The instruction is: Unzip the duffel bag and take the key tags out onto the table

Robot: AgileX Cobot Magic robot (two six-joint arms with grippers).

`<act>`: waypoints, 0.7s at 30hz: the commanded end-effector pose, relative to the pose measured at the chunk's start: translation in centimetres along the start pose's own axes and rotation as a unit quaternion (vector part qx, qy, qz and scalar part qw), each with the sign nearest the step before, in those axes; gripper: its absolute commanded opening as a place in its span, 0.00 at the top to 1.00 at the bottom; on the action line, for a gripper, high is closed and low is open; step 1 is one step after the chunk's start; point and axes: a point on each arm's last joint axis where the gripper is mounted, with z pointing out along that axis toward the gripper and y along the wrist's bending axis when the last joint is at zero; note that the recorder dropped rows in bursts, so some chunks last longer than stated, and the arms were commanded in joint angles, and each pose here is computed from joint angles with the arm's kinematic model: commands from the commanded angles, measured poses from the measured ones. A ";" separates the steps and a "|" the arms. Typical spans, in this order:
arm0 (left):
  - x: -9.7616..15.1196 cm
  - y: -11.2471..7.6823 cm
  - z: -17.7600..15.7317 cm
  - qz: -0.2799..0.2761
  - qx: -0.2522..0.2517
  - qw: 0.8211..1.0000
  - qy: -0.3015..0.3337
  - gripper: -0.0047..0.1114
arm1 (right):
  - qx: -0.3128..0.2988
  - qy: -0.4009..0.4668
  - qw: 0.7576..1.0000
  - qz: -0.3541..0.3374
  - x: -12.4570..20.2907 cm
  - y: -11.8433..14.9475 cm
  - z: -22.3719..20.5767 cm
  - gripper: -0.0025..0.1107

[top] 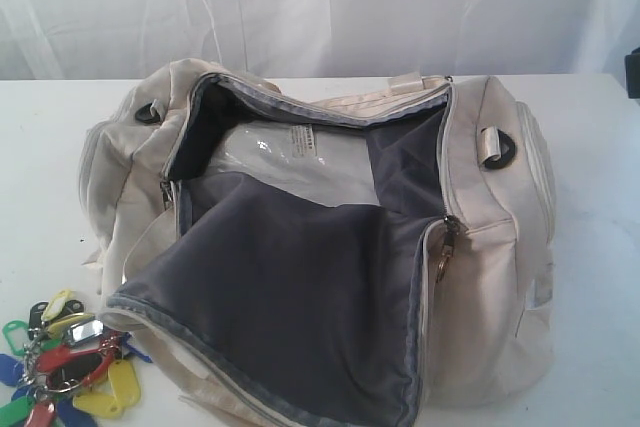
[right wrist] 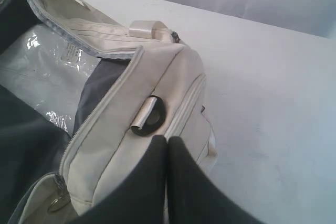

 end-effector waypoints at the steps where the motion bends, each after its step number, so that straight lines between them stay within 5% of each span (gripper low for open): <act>1: 0.1 -0.3 0.0 0.006 0.027 1.000 0.001 0.96 | 0.001 -0.005 1.000 -0.002 0.0 0.0 0.0 0.98; 21: 0.0 -0.4 0.0 0.006 0.038 0.999 -0.009 0.96 | 0.001 -0.005 1.000 -0.002 0.0 0.0 0.0 0.98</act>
